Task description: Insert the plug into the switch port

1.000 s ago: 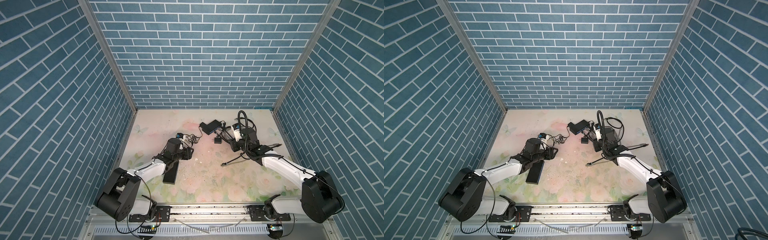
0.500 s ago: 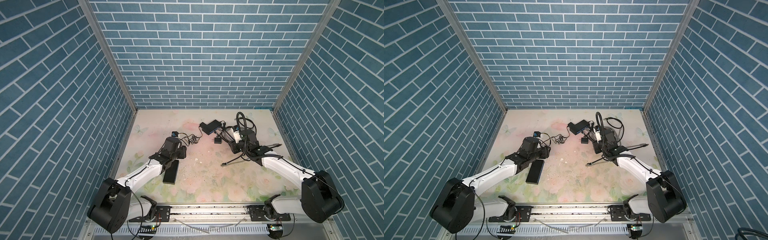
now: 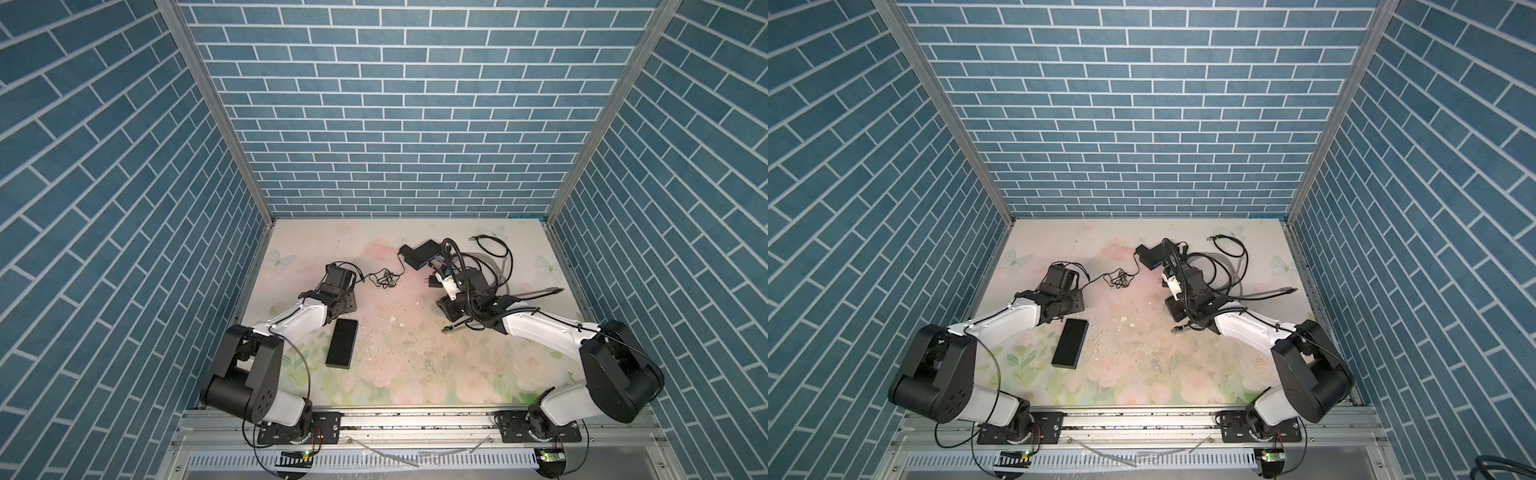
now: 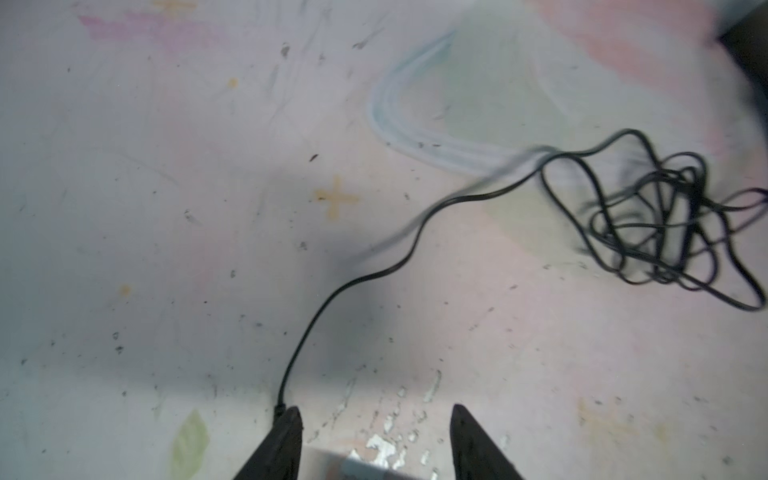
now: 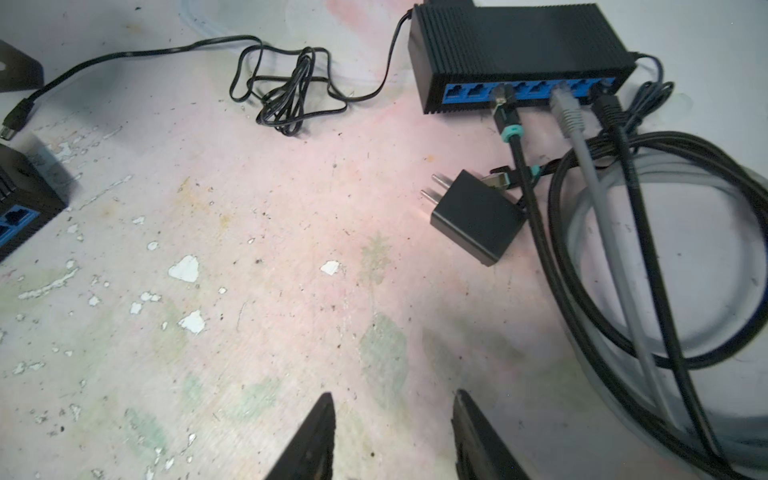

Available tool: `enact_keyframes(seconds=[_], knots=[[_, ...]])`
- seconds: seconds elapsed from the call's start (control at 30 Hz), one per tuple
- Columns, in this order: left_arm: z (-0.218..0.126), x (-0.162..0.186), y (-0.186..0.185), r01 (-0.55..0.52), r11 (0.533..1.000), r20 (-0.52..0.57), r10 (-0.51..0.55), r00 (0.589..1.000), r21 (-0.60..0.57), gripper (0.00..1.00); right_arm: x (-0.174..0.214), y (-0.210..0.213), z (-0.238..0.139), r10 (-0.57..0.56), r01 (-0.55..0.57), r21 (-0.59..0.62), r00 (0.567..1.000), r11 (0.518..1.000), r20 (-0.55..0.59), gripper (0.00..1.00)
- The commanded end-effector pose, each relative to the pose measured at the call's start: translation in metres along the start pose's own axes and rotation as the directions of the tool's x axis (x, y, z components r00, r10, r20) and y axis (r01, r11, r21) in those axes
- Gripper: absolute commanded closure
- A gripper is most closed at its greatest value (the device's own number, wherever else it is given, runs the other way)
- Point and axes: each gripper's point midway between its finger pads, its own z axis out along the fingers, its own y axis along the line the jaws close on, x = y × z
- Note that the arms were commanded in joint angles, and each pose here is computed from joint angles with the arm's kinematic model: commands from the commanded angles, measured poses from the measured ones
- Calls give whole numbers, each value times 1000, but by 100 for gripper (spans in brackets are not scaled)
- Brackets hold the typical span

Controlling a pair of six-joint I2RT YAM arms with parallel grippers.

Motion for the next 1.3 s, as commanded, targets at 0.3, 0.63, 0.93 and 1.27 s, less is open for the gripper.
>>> enact_keyframes(seconds=[0.3,0.63,0.93,1.27], knots=[[35,-13,9,-40,997,-84,34,996,-72,47,-26,20,5,-15,21,-78,997,997,77,53],[50,-28,10,-141,982,-142,124,982,-121,51,-25,23,11,-2,9,-92,997,996,79,53],[59,-25,1,-169,982,-182,153,971,-81,87,-27,28,14,9,2,-112,995,994,96,54],[38,-71,-36,-152,987,-64,155,986,58,100,-42,39,14,29,2,-180,985,984,170,56]])
